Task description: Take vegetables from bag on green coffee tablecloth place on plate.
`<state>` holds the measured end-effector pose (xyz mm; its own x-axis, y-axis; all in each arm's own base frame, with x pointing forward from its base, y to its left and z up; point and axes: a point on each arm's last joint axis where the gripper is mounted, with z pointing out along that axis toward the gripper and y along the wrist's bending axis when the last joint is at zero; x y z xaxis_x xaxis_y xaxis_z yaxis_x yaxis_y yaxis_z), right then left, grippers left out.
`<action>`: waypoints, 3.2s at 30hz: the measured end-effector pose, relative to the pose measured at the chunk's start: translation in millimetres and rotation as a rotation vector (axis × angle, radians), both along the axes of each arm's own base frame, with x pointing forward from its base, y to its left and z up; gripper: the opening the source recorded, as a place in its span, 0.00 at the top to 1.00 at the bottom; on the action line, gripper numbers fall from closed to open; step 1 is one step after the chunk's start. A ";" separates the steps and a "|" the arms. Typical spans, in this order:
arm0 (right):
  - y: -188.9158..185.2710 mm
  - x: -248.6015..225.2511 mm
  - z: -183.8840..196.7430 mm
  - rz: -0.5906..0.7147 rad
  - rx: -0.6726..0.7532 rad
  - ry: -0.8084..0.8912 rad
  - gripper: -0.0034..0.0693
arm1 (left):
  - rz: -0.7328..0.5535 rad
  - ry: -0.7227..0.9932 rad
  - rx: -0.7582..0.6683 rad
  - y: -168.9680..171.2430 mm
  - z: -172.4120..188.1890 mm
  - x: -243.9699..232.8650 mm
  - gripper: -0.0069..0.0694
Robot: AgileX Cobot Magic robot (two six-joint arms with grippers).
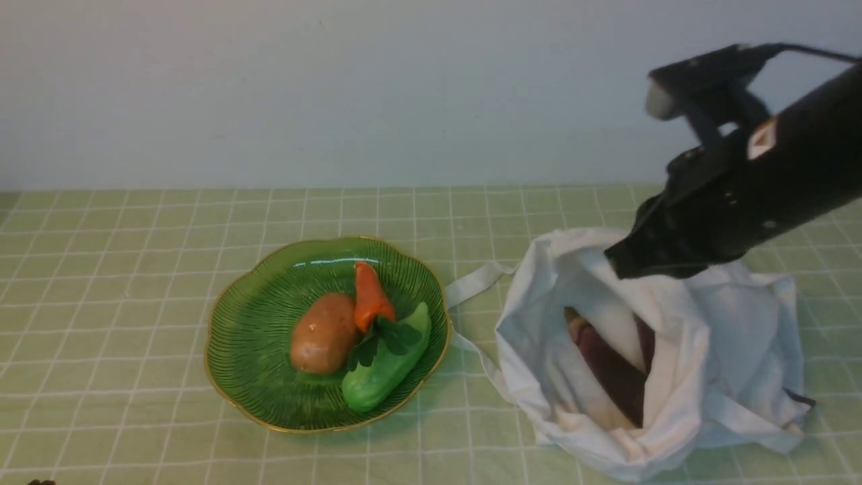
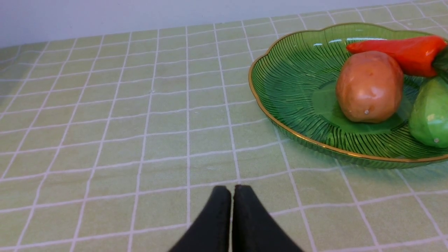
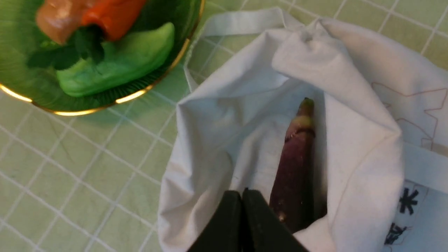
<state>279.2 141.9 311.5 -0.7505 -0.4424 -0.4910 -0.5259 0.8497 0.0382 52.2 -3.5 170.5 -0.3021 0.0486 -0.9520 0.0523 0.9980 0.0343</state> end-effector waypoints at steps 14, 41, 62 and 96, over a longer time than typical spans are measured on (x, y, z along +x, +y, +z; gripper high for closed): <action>31.6 42.8 -114.1 -0.043 -0.350 0.115 0.60 | 0.000 0.000 0.000 0.0 0.0 0.0 0.92; 34.9 43.1 -118.5 -0.092 -0.385 0.191 0.48 | 0.000 0.000 0.000 0.0 0.0 0.0 0.92; 75.3 -14.3 13.1 0.019 0.297 -0.029 0.48 | 0.000 0.000 0.000 0.0 0.0 0.0 0.92; 244.4 74.8 -77.5 0.151 0.308 0.178 0.13 | 0.000 0.000 0.000 0.0 0.0 0.0 0.92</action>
<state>354.0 386.3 234.0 -0.7736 -0.4070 -0.4857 -0.6065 0.6976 0.3815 52.2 -3.5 170.5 -0.3021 0.0486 -0.9520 0.0523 0.9980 0.0343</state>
